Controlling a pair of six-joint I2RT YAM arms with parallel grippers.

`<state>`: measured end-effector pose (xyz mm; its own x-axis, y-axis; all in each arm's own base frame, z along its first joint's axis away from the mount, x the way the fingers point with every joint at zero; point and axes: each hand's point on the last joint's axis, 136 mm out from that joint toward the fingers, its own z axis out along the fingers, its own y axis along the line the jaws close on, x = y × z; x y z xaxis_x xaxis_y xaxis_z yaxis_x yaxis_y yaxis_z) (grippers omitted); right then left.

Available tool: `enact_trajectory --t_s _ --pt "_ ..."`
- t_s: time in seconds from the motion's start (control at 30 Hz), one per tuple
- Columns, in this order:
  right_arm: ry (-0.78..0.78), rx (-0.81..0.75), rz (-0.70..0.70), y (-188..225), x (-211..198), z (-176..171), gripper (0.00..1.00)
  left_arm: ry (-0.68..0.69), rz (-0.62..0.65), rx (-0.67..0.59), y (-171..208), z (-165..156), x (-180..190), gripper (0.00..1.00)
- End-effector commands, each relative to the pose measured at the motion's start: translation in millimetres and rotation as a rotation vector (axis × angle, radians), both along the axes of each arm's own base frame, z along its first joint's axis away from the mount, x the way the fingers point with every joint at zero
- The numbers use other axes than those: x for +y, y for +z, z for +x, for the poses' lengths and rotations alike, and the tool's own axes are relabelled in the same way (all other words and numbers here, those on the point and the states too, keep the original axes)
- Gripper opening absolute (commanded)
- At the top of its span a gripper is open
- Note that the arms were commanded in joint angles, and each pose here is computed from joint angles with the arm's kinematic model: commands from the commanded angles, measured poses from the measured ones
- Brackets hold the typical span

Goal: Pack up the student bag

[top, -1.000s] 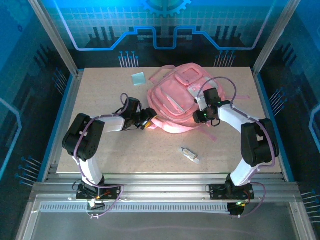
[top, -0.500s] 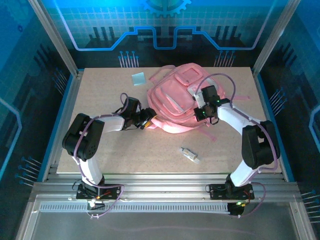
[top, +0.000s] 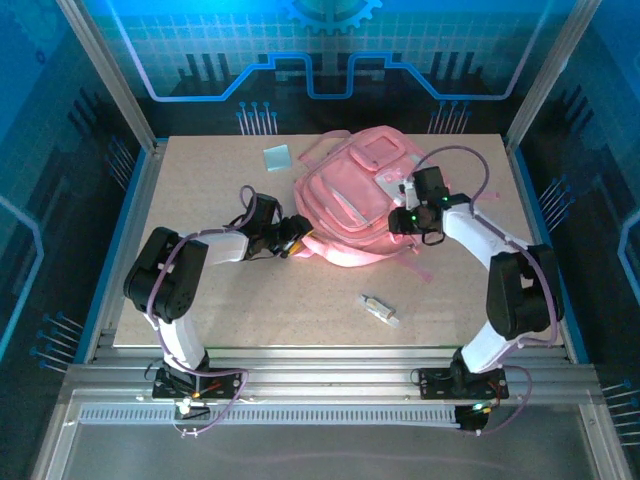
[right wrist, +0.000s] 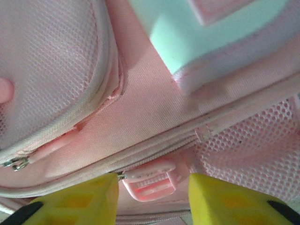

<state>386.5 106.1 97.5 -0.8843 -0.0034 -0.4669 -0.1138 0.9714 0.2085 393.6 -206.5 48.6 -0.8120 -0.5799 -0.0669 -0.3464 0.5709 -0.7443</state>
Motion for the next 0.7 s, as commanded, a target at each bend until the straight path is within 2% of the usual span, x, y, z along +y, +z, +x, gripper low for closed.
enact_trajectory --t_s 0.0,0.33,0.47,0.57,0.67 --pt "-0.101 0.013 0.162 -1.4 5.5 0.9 0.48 0.031 0.033 0.002 4.2 3.1 13.0 0.63" --pt "-0.122 0.005 0.351 -21.0 25.5 17.0 0.51 0.035 0.01 0.002 6.1 2.6 10.0 0.63" --pt "-0.115 -0.021 0.389 -19.5 30.1 21.0 0.47 0.033 0.018 0.004 5.2 0.8 11.5 0.63" --pt "-0.117 -0.041 0.404 -12.1 29.0 18.8 0.41 0.036 0.022 0.006 3.3 -0.4 12.9 0.63" --pt "-0.102 -0.082 0.438 1.3 30.8 14.0 0.4 0.039 0.017 0.007 2.1 0.1 12.5 0.63"
